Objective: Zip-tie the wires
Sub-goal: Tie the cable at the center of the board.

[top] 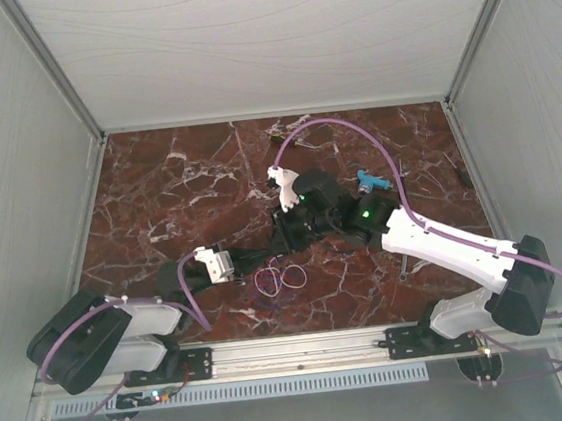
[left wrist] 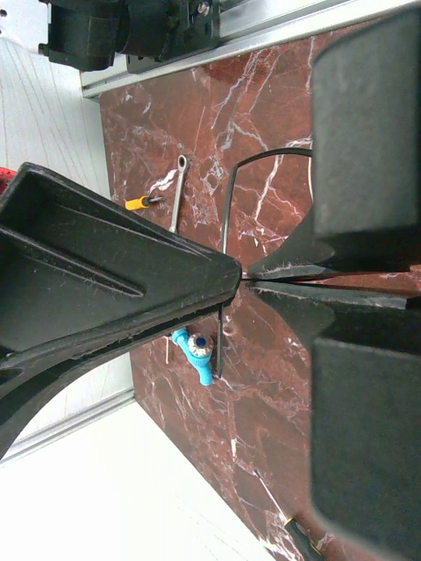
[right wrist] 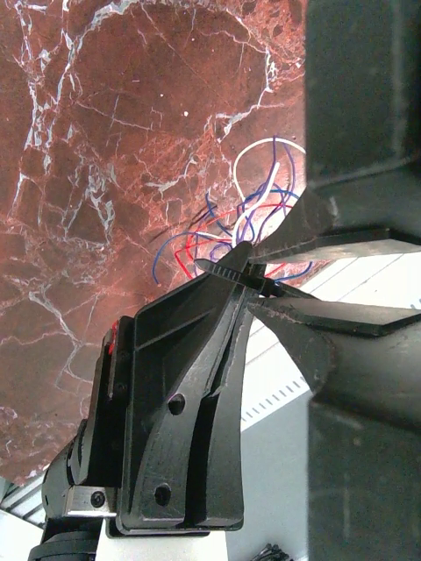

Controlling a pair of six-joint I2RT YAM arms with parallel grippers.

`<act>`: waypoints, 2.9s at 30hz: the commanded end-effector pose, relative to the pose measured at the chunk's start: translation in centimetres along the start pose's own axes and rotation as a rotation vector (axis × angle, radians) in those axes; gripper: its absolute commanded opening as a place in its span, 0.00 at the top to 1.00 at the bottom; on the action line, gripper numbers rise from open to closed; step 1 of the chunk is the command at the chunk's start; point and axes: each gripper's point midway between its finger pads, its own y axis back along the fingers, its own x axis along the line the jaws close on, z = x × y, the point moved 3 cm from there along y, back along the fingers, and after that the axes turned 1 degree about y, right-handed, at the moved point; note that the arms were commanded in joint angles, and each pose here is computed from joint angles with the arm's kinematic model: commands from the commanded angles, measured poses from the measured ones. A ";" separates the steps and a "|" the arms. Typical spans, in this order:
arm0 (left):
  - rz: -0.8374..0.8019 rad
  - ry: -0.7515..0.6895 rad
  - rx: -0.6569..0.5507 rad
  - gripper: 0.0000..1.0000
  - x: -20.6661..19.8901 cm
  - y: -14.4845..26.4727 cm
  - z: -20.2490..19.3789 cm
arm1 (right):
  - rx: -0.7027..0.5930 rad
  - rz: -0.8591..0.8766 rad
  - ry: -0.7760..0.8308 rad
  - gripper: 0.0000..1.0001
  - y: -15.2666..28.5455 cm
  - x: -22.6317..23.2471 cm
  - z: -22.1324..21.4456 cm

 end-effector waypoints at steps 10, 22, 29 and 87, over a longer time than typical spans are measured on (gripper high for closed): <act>0.019 -0.218 -0.235 1.00 1.1 -0.9 6.1 | -0.026 -0.013 0.024 1.00 -0.5 0.7 1.0; 0.064 -0.183 -0.248 0.51 0.8 0.3 6.5 | -0.049 -0.067 0.075 1.00 -0.8 -0.7 0.6; 0.257 -0.027 -0.292 0.37 2.3 2.0 7.1 | -0.069 -0.092 0.090 1.00 -1.4 -1.3 0.8; 0.598 1.262 0.036 0.68 10.8 -4.2 3.9 | -0.145 -0.189 0.321 1.00 -2.9 -5.9 5.7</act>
